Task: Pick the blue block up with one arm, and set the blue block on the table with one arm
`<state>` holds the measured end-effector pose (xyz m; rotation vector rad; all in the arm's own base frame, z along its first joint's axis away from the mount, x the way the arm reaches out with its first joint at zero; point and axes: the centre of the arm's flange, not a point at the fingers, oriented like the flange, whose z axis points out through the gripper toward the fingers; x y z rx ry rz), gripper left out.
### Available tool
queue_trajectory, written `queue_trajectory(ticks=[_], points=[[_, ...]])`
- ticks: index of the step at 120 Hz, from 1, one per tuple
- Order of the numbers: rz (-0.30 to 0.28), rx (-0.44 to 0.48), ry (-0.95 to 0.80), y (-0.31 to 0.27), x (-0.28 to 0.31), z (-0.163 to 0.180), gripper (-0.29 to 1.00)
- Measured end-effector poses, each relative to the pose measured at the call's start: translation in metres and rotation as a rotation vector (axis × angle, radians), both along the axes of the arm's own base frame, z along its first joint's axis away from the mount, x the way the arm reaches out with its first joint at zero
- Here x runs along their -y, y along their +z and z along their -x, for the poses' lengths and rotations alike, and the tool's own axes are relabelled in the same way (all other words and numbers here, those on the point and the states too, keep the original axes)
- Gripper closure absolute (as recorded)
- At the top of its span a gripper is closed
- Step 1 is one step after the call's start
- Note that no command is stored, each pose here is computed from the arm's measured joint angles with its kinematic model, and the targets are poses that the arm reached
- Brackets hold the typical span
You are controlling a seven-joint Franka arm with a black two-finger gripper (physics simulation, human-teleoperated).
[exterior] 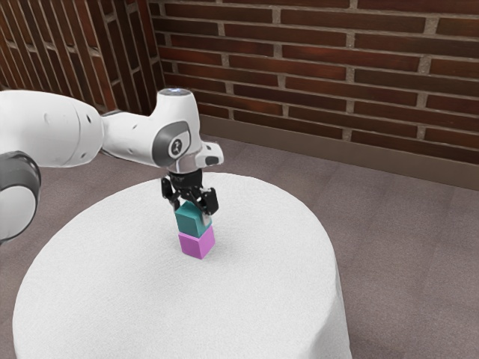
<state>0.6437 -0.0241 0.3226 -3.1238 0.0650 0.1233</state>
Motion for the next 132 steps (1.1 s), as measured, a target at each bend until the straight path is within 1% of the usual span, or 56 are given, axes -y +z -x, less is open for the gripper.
queue_trajectory(ticks=[8, 22, 35, 48, 61, 71, 90, 99, 118, 123, 132], points=[[0.005, -0.008, -0.009, -0.005, 0.0, -0.001, 0.02], [0.011, -0.012, -0.021, -0.006, 0.001, -0.001, 0.22], [0.01, 0.013, -0.032, 0.009, -0.001, -0.009, 0.3], [0.007, 0.02, 0.022, 0.021, -0.042, -0.014, 0.33], [0.002, -0.001, 0.081, 0.016, -0.086, -0.011, 0.35], [-0.001, -0.042, 0.106, -0.007, -0.105, -0.008, 0.35], [-0.002, -0.11, 0.125, -0.047, -0.119, -0.003, 0.36], [0.001, -0.12, 0.131, -0.052, -0.124, -0.002, 0.28], [0.008, -0.122, 0.125, -0.052, -0.125, -0.002, 0.15], [0.006, -0.106, 0.12, -0.043, -0.125, -0.006, 0.12], [-0.009, -0.048, 0.105, -0.007, -0.127, -0.023, 0.09]])
